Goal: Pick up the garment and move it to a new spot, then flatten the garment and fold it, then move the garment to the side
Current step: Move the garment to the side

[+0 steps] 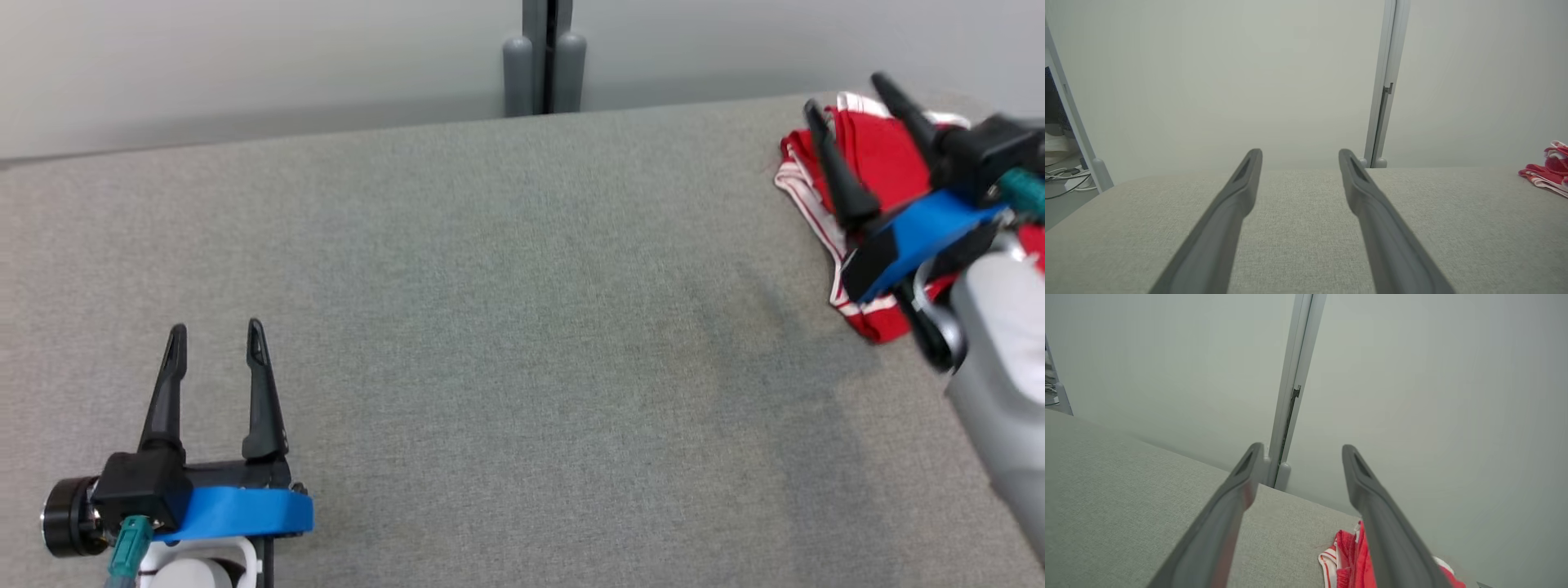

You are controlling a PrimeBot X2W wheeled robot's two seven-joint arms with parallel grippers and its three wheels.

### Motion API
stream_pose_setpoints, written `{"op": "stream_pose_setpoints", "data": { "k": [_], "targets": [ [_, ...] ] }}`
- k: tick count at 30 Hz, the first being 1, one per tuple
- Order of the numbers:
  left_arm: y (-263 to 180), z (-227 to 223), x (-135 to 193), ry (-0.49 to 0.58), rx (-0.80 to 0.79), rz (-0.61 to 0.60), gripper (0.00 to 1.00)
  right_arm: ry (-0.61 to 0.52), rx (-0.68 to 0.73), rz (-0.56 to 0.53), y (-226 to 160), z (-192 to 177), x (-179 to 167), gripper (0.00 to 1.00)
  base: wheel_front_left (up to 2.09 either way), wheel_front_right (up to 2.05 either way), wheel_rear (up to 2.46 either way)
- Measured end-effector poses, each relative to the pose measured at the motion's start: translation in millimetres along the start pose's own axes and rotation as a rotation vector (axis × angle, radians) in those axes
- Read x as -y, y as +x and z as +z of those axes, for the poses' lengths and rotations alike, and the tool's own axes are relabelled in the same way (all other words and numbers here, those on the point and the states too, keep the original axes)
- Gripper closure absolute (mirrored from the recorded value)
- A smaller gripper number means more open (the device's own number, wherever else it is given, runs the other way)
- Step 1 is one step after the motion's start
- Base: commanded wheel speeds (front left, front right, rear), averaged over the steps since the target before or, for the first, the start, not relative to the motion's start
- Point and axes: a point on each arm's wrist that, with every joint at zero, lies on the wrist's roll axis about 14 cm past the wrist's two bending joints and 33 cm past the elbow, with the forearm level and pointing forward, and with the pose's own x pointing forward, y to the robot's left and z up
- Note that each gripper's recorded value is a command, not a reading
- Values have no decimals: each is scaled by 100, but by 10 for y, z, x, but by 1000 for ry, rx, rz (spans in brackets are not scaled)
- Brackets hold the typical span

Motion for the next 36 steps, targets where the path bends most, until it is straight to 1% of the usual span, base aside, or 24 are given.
{"op": "stream_pose_setpoints", "data": {
  "k": [3,6,15,23,36],
  "targets": [
    [-113,23,-40,-2,-3,13,0,42,21,16,-124,16,-193,0,0,0,0],
    [-217,37,-73,-2,-7,25,0,75,32,15,-266,9,-304,0,0,0,0],
    [-438,34,-119,-5,-20,44,0,162,10,9,-734,-208,-599,0,0,0,0],
    [-531,57,-136,-4,-16,50,0,238,1,-46,-1078,-339,-651,0,0,0,0],
    [-576,153,-119,-4,13,51,0,313,14,-128,-1419,-387,-770,0,0,0,0]
  ]
}}
